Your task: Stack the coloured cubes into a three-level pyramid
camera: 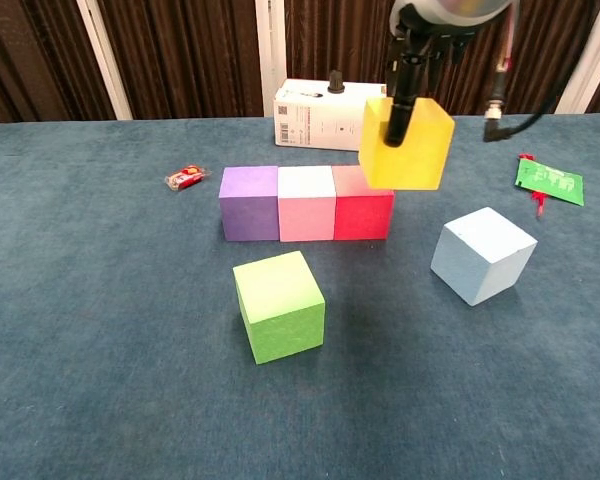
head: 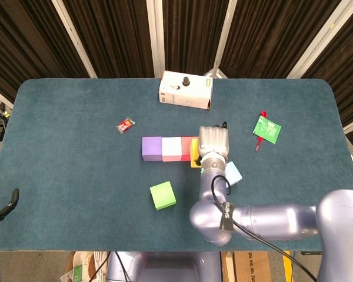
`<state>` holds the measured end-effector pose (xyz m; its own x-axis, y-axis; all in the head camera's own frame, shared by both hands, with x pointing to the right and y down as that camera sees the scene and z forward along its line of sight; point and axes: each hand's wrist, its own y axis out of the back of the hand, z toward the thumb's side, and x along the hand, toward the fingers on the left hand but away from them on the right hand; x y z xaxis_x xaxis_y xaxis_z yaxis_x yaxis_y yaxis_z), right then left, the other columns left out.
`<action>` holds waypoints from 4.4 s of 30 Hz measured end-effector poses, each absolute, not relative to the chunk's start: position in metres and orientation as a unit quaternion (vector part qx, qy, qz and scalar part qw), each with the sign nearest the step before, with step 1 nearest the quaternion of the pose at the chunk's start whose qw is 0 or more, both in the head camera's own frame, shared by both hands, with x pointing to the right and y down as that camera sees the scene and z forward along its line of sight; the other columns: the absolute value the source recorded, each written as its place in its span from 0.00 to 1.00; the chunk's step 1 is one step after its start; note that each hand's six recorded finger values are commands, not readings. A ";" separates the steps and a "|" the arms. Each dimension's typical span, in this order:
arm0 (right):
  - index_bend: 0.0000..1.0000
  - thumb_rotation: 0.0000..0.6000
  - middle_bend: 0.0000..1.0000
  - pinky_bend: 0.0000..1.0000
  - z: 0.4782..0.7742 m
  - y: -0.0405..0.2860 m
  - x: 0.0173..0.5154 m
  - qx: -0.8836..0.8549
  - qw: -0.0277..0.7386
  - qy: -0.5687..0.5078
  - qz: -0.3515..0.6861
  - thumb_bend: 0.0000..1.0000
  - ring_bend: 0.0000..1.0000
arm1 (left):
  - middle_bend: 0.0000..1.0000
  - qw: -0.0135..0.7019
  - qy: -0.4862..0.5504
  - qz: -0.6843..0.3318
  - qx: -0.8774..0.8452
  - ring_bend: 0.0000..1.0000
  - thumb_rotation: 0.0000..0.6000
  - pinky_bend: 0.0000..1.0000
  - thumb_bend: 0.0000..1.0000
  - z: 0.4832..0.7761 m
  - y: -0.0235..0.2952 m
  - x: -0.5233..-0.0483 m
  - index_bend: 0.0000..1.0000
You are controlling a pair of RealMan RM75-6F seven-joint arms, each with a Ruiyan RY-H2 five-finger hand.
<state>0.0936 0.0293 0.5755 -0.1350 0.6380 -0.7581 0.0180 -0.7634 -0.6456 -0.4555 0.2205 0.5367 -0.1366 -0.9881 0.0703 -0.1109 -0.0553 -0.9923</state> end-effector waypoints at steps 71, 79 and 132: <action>0.47 1.00 0.41 0.00 0.630 0.009 0.033 -0.640 0.230 -0.306 0.666 0.29 0.19 | 0.00 0.406 0.550 -0.537 -0.494 0.00 1.00 0.00 0.41 0.543 0.213 -0.465 0.05; 0.47 1.00 0.41 0.00 0.633 0.009 0.033 -0.640 0.229 -0.307 0.666 0.29 0.19 | 0.00 0.404 0.550 -0.539 -0.494 0.00 1.00 0.00 0.41 0.544 0.213 -0.466 0.05; 0.47 1.00 0.39 0.00 0.632 0.009 0.038 -0.634 0.235 -0.301 0.672 0.29 0.19 | 0.00 0.401 0.557 -0.541 -0.486 0.00 1.00 0.00 0.41 0.543 0.212 -0.468 0.05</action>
